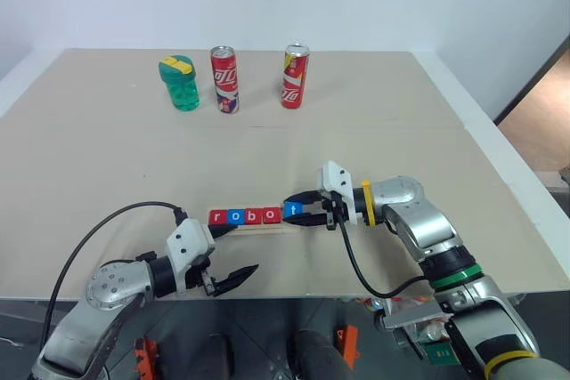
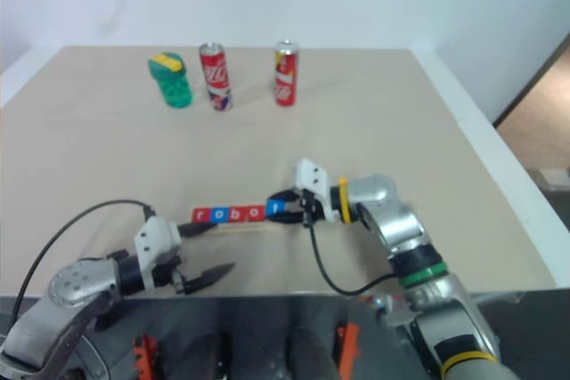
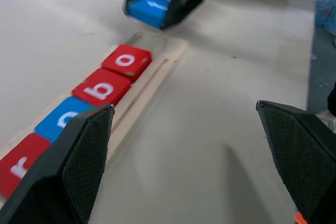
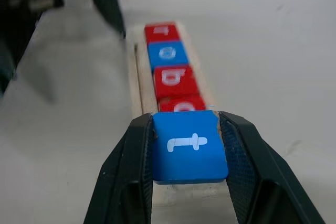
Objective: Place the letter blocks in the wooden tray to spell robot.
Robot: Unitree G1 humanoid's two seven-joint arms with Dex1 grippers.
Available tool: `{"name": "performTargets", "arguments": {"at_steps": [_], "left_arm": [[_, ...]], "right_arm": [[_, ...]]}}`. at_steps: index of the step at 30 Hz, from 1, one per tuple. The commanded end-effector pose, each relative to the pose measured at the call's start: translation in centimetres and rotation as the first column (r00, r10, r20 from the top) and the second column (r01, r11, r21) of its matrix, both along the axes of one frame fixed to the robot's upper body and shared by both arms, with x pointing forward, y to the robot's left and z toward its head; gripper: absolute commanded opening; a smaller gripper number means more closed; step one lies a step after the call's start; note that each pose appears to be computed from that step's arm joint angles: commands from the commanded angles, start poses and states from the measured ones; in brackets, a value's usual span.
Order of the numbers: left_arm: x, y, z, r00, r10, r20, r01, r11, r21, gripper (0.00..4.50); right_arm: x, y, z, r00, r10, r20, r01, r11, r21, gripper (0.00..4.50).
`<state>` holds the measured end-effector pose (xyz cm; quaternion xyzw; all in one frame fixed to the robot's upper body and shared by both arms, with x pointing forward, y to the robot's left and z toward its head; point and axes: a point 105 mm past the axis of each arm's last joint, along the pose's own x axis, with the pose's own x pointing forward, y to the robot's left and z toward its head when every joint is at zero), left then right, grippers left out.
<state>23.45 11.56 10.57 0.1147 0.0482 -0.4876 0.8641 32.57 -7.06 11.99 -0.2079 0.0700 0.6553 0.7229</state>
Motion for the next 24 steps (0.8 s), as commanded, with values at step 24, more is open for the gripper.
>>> {"name": "performTargets", "arguments": {"at_steps": [24], "left_arm": [[-0.7, -0.3, 0.3, 1.000, 0.012, 0.014, -0.012, 1.000, -0.012, 4.50]], "right_arm": [[1.7, 1.3, 0.8, 0.995, 0.072, 0.064, -0.070, 0.997, -0.029, 1.24]]}}
